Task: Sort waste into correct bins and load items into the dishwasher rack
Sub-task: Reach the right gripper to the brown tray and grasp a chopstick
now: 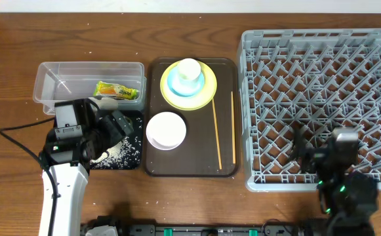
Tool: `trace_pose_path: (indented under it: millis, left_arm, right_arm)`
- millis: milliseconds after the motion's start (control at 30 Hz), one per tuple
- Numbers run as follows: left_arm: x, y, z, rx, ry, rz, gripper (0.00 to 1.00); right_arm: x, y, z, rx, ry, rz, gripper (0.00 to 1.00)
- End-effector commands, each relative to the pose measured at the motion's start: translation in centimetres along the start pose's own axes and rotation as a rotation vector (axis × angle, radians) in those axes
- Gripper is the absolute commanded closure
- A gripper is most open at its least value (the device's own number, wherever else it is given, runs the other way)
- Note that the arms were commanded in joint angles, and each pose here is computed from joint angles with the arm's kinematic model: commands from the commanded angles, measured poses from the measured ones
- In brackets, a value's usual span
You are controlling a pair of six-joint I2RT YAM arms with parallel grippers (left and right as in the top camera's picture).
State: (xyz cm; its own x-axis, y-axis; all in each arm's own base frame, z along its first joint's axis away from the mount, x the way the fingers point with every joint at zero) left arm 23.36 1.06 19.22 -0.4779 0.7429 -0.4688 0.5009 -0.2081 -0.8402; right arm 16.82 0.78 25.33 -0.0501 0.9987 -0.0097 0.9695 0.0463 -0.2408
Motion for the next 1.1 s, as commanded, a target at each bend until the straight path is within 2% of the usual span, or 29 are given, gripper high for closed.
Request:
trace_pose_path:
  millis: [0,100,267,367,467,567,633,700,767,867,967,1067]
  left_arm:
    - [-0.3,-0.3,-0.4,-0.008,-0.004,0.013,0.06]
    - [-0.2,-0.3,-0.2,0.001,-0.008,0.007,0.06]
    - [-0.2,-0.3,-0.2,0.003,-0.009,0.006,0.06]
    - [-0.2,-0.3,-0.2,0.004,-0.008,0.006,0.06]
    - [-0.2,-0.3,-0.2,0.004,-0.008,0.006,0.06]
    - [-0.2,-0.3,-0.2,0.003,-0.009,0.006,0.06]
    - [-0.2,-0.3,-0.2,0.004,-0.008,0.006,0.05]
    - [-0.2,-0.3,-0.2,0.003,-0.009,0.006,0.05]
    - [-0.2,-0.3,-0.2,0.004,-0.009,0.006,0.05]
    - [-0.2,-0.3,-0.2,0.004,-0.008,0.006,0.05]
    - [-0.2,-0.3,-0.2,0.003,-0.009,0.006,0.05]
    - [-0.2,-0.3,-0.2,0.004,-0.008,0.006,0.05]
  right_arm:
    - [-0.5,0.9,-4.3,0.105,-0.035,0.027,0.01]
    - [0.2,2.5,-7.9,0.290,0.031,-0.045,0.01]
    - [1.9,5.1,-11.3,0.582,0.204,-0.109,0.01]
    - [4.5,7.1,-12.0,0.687,0.244,-0.244,0.01]
    - [8.1,9.1,-11.5,0.755,0.266,-0.489,0.01]
    - [10.4,11.0,-10.2,0.808,0.266,-0.582,0.02]
    - [12.0,12.3,-8.9,0.855,0.266,-0.582,0.23]
    - [13.3,13.4,-7.2,0.916,0.250,-0.518,0.37]
    - [14.4,14.2,-5.4,0.958,0.188,-0.413,0.43]
    - [16.2,14.9,-3.4,0.978,0.075,-0.297,0.44]
    - [18.1,15.2,-1.9,0.983,-0.016,-0.263,0.48]
    - [19.9,15.4,-0.1,1.006,-0.088,-0.255,0.59]
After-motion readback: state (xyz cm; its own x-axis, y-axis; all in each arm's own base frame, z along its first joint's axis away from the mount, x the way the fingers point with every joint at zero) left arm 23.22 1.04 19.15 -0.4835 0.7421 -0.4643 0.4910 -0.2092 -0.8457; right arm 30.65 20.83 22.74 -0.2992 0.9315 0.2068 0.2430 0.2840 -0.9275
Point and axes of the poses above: each gripper's point midway between its finger pads, its own y axis out along the fingers, its own x axis along the line the jaws close on, z = x × y, the point moved 8 cm from there along -y, back along the fingers, and after that the axes turned 3 degrees about -y, right-handed, at the moved point
